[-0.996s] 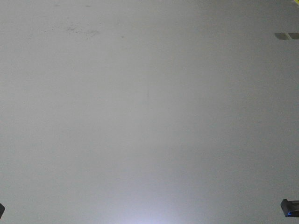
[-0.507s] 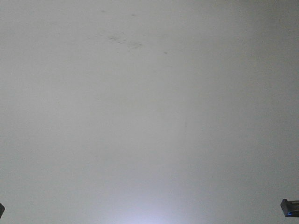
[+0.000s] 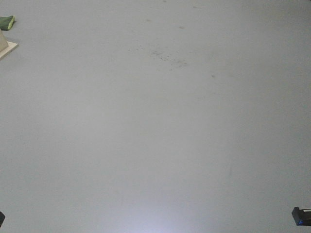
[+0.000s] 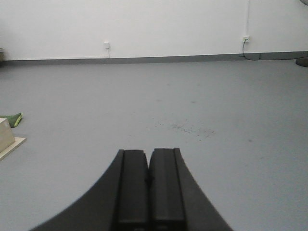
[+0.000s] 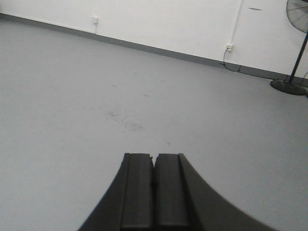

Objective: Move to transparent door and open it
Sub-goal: 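Drive the base forward toward the white-framed glass sliding door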

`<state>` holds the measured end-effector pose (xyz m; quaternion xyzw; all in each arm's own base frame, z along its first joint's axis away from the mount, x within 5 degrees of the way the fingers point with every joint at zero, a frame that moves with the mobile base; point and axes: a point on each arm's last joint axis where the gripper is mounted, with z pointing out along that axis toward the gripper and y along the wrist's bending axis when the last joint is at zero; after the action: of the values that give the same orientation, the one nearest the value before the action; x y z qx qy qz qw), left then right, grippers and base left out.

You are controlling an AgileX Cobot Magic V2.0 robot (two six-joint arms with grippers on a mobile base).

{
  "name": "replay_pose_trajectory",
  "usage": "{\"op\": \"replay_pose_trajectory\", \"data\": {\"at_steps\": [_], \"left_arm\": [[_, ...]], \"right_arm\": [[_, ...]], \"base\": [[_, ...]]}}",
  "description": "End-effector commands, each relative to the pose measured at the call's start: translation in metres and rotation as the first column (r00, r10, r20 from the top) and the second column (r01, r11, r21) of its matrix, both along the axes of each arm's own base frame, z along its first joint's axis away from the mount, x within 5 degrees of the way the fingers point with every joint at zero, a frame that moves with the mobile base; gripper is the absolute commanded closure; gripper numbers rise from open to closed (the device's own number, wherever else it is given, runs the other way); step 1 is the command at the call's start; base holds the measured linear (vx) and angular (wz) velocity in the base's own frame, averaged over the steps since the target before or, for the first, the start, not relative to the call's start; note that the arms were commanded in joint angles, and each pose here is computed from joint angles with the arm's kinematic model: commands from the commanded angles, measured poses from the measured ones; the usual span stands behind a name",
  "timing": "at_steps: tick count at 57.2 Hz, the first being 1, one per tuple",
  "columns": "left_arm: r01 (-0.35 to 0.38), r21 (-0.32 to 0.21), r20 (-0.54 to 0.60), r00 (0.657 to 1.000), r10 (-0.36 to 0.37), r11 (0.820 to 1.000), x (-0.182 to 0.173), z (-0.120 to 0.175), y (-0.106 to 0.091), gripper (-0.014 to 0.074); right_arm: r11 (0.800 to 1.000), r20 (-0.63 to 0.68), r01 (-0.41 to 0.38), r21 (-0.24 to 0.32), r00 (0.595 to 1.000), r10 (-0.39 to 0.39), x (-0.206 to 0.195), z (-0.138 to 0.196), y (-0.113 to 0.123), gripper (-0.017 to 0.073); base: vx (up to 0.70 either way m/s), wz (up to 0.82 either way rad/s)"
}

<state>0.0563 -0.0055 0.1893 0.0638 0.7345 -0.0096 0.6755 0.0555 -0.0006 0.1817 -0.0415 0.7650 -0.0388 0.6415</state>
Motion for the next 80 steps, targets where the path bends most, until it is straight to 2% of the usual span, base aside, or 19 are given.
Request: {"op": "replay_pose_trajectory", "data": {"at_steps": [1, 35, 80], "left_arm": [[0.01, -0.023, 0.088, 0.996, -0.008, 1.0, -0.0004, 0.0058, -0.0006, 0.0591], [0.01, -0.023, 0.088, 0.996, -0.008, 1.0, -0.0004, 0.0058, -0.0006, 0.0591], [0.01, -0.023, 0.088, 0.996, -0.008, 1.0, -0.0004, 0.0058, -0.0006, 0.0591]], "right_arm": [[1.0, 0.089, 0.002, -0.011, 0.996, -0.001, 0.0004, 0.0066, -0.0001, 0.0561], [1.0, 0.089, 0.002, -0.011, 0.996, -0.001, 0.0004, 0.0066, -0.0001, 0.0561], [1.0, 0.089, 0.002, -0.011, 0.996, -0.001, 0.0004, 0.0066, -0.0001, 0.0561]], "base": [[0.54, 0.24], [0.58, 0.3], [0.59, 0.44]]}}
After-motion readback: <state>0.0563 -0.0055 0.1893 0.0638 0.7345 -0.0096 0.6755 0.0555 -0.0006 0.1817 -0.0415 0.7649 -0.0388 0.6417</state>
